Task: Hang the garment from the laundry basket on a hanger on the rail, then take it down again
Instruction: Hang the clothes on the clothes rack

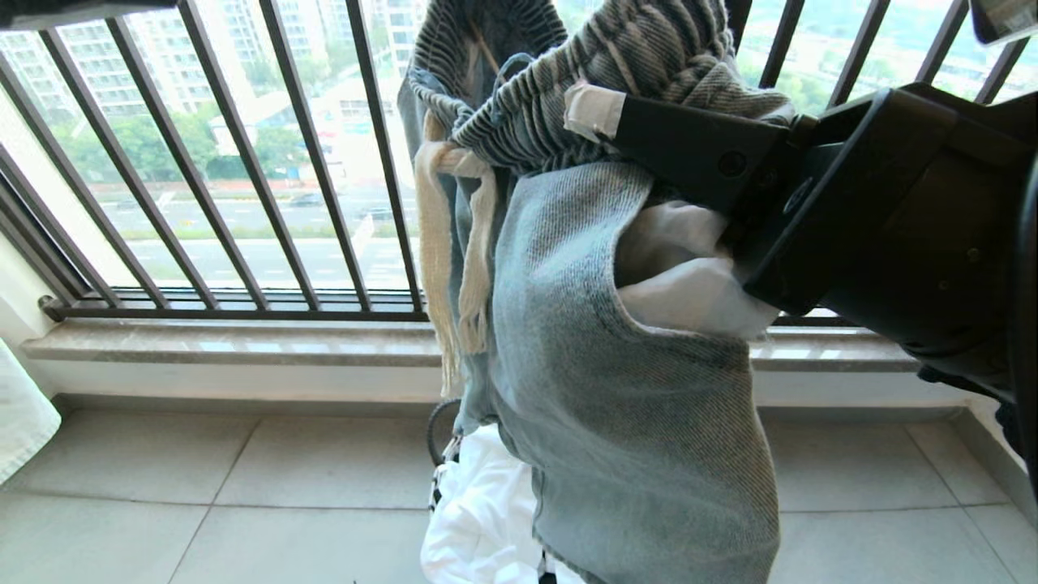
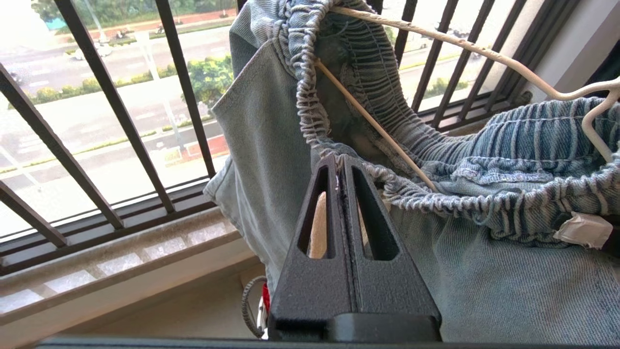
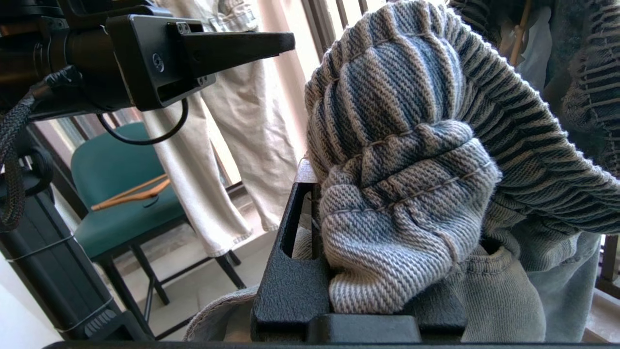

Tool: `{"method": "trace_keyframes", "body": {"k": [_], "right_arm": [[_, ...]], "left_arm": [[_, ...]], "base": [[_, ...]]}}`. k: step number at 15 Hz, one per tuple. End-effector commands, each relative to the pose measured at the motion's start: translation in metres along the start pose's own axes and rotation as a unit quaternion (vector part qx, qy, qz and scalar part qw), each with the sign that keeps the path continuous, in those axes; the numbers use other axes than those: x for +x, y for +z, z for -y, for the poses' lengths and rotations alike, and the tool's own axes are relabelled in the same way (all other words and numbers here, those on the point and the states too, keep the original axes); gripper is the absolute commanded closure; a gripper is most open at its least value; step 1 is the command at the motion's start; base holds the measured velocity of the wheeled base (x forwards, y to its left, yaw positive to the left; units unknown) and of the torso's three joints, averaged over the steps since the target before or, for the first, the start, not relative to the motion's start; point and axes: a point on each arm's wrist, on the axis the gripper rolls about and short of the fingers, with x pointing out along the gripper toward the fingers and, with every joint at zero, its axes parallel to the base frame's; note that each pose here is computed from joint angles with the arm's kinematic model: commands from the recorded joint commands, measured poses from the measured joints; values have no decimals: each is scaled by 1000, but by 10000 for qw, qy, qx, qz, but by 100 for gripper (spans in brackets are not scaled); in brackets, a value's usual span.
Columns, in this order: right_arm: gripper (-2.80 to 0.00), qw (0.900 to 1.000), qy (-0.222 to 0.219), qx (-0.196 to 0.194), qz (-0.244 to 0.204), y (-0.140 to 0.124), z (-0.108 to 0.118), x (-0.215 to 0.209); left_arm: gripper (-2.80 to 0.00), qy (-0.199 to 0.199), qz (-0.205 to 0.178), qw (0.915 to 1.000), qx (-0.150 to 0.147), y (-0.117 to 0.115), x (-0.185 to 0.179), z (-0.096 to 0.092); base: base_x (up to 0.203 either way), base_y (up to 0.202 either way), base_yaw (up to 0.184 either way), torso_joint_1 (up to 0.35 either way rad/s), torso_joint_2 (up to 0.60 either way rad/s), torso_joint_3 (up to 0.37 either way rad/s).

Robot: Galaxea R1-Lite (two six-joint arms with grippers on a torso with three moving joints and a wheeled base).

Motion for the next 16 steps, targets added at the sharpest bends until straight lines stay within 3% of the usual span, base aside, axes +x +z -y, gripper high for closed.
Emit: {"method": "trace_keyframes", "body": {"k": [1, 10, 16], "right_arm": [[0, 10000, 3, -1, 23, 0, 0, 1], [0, 10000, -5, -3, 16, 0, 1, 1], [0, 10000, -5, -5, 16, 0, 1, 0]], "left_arm": [[0, 19, -4, 10000, -3, 0, 0, 0], [0, 25, 11, 10000, -55, 0, -3, -2], [0, -63, 380, 9991, -185, 6, -16, -8]], "base": [[0, 0, 0, 2, 6, 204], [0, 0, 0, 3, 2, 202], [0, 0, 0, 4, 0, 48]]}}
